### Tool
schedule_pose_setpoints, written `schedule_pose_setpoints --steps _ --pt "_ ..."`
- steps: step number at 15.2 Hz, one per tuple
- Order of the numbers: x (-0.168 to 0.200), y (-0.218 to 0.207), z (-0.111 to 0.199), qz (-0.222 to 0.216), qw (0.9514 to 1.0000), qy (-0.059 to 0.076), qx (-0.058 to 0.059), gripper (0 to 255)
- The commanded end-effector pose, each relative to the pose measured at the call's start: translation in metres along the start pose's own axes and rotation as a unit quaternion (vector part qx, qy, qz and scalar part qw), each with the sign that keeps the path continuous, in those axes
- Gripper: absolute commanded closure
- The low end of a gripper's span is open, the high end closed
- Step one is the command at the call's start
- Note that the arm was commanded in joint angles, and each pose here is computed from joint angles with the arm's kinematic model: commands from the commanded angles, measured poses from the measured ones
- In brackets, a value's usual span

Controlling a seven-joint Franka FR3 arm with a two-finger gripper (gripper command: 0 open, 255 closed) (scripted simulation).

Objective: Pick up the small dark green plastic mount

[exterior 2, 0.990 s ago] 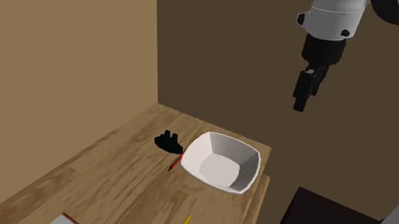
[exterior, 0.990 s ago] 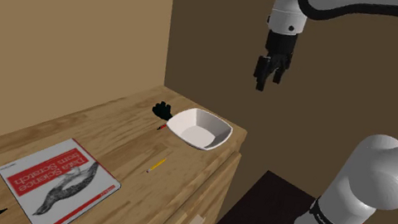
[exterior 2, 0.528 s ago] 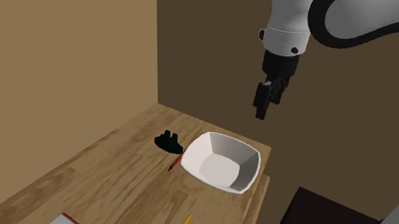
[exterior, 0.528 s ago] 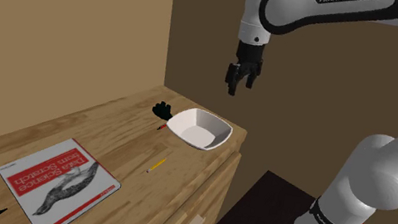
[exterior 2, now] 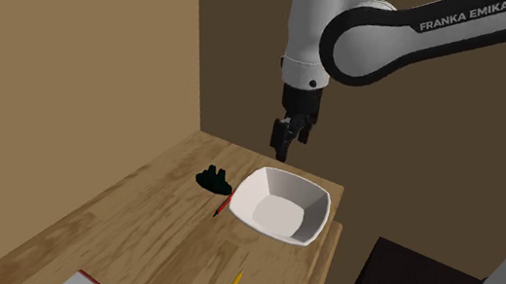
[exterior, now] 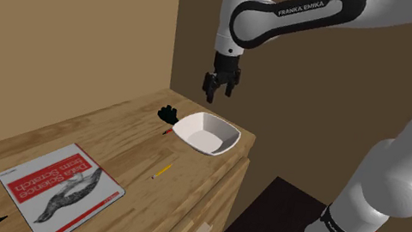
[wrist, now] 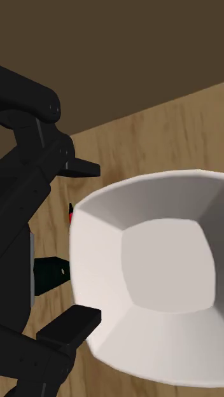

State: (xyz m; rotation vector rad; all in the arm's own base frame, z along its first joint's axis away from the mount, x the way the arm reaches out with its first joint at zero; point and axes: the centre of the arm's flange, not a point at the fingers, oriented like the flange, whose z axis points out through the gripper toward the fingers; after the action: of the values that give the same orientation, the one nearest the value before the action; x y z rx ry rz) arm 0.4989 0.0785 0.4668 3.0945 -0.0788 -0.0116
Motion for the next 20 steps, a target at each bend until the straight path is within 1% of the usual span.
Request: schedule_pose_setpoints --steps 1,14,15,20 --pt "0.022 -0.008 0.013 -0.002 1.0000 0.003 0.005 0" --pt "0.156 -0.071 0.085 -0.017 0.9992 0.018 0.033 0" --pt "0.161 -0.073 0.088 -0.017 0.9991 0.018 0.034 0" --pt "0.161 -0.074 0.114 -0.017 0.9991 0.018 0.034 0"
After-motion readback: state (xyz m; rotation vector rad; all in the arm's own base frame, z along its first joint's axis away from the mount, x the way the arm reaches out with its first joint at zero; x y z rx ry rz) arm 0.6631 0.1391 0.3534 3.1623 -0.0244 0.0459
